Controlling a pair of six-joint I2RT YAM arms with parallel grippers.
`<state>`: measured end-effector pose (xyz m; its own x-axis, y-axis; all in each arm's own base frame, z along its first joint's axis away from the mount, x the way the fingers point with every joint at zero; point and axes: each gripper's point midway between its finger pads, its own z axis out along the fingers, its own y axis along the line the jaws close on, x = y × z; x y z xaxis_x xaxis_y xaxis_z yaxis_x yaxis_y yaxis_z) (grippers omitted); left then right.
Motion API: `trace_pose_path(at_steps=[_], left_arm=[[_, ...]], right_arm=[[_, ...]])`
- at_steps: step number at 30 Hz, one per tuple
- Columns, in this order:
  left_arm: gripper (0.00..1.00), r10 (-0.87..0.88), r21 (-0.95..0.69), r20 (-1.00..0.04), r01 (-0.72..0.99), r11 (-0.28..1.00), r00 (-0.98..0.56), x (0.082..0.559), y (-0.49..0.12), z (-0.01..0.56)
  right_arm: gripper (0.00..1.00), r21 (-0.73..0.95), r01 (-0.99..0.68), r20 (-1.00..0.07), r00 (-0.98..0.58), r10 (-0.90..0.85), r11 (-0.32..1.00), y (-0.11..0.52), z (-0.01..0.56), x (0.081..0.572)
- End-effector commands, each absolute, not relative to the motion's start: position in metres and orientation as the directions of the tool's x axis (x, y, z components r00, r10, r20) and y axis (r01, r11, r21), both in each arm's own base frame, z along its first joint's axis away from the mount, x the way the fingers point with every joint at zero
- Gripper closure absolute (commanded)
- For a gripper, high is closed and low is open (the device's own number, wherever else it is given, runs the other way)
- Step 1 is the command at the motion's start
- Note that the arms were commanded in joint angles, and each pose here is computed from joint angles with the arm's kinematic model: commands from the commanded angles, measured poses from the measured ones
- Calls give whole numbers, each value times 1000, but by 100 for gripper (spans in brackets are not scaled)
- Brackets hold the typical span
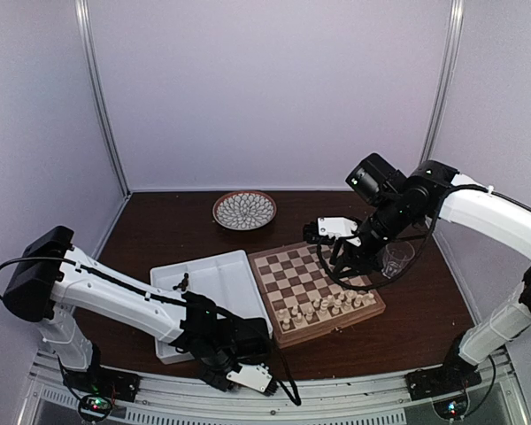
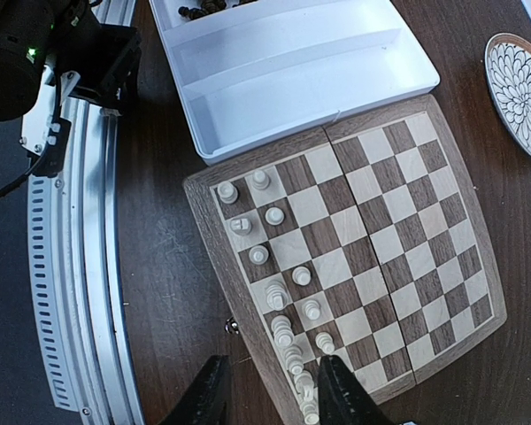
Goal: Set up the chess pieces on the board
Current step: Pick up the pawn from the corner of the board.
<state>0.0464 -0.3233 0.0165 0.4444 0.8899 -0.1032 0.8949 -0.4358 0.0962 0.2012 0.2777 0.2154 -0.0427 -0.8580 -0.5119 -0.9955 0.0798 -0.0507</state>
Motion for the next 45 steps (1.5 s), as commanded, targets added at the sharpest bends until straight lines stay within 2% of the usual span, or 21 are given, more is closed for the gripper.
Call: trace_pose_path(at_steps=[1, 4, 7, 12, 16, 25, 31, 37, 41, 45], left_arm=[[71, 871, 70, -157, 886, -459, 464, 37, -337, 18], [71, 865, 42, -179, 882, -469, 468, 31, -339, 19], [66, 856, 38, -204, 878, -477, 474, 26, -345, 20], [66, 857, 64, -178, 875, -480, 483, 32, -353, 12], [65, 852, 78, -200, 874, -479, 484, 33, -363, 12], [81, 878, 34, -213, 902, -431, 428, 34, -365, 7], [83, 898, -2, -237, 924, -382, 370, 40, -360, 9], [67, 902, -17, -241, 928, -372, 358, 39, -353, 11], [66, 917, -7, -203, 936, -351, 342, 43, -344, 7], [71, 927, 1, -175, 942, -337, 332, 46, -335, 5]], right_arm=[[63, -50, -995, -520, -53, -853, 92, 279, 221, 204], [63, -51, -994, -521, -53, -852, 93, 278, 221, 205], [63, -47, -995, -517, -54, -854, 92, 279, 219, 204], [63, -46, -995, -517, -54, -854, 91, 279, 220, 204], [63, -46, -995, -517, -55, -854, 92, 278, 219, 204], [63, -44, -995, -520, -58, -852, 94, 277, 218, 204], [63, -41, -995, -521, -59, -852, 94, 277, 217, 204], [63, -38, -995, -518, -63, -853, 97, 276, 216, 205], [63, -36, -994, -517, -66, -854, 99, 276, 215, 205], [63, -35, -995, -518, -66, -853, 98, 277, 215, 205]])
